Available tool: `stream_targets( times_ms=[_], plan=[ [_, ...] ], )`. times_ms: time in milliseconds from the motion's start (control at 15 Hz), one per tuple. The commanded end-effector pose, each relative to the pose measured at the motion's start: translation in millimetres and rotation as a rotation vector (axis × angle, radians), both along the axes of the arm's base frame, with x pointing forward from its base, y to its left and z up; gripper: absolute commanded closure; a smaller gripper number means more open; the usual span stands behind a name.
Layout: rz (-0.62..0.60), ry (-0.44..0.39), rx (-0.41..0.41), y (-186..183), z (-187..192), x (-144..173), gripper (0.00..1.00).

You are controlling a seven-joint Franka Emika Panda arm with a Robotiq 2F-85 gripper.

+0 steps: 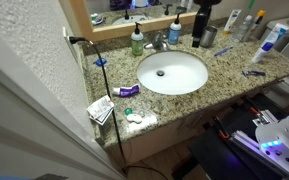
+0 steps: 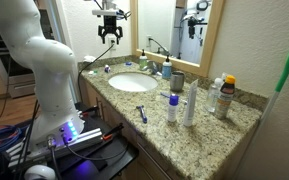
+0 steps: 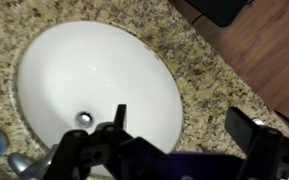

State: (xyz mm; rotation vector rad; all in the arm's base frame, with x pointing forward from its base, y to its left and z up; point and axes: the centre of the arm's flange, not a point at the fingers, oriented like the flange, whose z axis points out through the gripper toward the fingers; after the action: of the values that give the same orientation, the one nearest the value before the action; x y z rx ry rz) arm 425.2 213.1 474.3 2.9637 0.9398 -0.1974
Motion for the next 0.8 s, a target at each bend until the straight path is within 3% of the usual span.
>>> stream_targets(
  times_ms=[0,200,333,400,733],
  plan=[
    [0.032,0.006,0.083,75,-38,49,0.00],
    [0.015,-0.058,0.160,132,-44,88,0.00],
    [0.001,-0.090,0.205,157,-21,111,0.00],
    [0.010,-0.070,0.166,127,-43,73,0.00],
    [0.004,-0.101,0.210,143,-26,96,0.00]
  ],
)
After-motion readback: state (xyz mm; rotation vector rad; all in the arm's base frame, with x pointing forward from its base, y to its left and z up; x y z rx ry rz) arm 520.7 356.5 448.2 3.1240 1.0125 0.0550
